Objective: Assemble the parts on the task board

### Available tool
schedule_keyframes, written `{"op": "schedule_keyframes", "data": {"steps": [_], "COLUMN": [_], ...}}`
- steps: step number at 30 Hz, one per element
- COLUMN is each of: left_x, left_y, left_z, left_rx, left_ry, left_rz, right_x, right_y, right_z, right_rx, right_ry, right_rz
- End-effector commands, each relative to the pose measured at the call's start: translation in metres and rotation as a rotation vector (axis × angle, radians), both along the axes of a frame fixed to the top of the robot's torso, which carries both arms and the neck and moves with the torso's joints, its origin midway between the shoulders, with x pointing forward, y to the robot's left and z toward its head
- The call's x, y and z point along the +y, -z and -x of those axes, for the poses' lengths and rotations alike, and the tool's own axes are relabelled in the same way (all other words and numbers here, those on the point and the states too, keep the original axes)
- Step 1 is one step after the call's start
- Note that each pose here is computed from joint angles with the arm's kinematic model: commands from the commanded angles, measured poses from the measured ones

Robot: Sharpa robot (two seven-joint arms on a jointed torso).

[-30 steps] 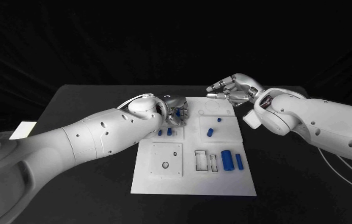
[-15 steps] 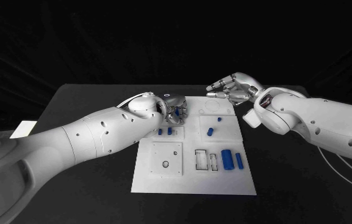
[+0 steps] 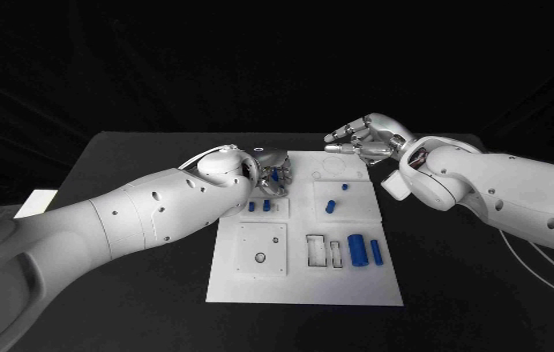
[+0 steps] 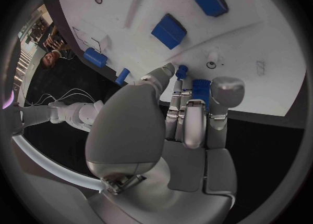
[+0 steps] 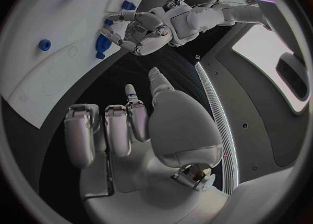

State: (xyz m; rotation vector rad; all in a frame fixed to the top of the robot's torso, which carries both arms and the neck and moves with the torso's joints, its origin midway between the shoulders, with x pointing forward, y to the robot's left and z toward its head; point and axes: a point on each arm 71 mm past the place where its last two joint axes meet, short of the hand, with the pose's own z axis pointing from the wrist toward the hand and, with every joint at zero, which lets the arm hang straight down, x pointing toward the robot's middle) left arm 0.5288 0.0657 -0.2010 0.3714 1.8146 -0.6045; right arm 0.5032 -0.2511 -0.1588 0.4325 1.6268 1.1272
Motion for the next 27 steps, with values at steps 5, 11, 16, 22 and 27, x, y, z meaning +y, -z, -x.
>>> {"op": "schedule_keyframes", "data": {"steps": [5, 11, 16, 22, 27], "left_x": [0.005, 0.008, 0.012, 0.015, 0.015], "left_y": [0.0021, 0.0007, 0.0007, 0.0010, 0.0008], "left_z": [0.0001, 0.0014, 0.0025, 0.0031, 0.0027], "left_rx": [-0.001, -0.002, 0.005, 0.011, 0.008], "left_ry": [-0.021, -0.027, -0.032, -0.038, -0.043], "left_rz": [-0.015, -0.013, -0.021, -0.029, -0.027], "right_x": [0.002, 0.002, 0.002, 0.002, 0.002], "right_y": [0.001, 0.001, 0.001, 0.001, 0.002], "right_z": [0.000, 0.000, 0.000, 0.000, 0.000], "right_rx": [0.002, 0.002, 0.003, 0.004, 0.004], "right_ry": [-0.021, -0.021, -0.022, -0.022, -0.023], "right_rz": [-0.002, -0.002, -0.001, -0.001, -0.002]}}
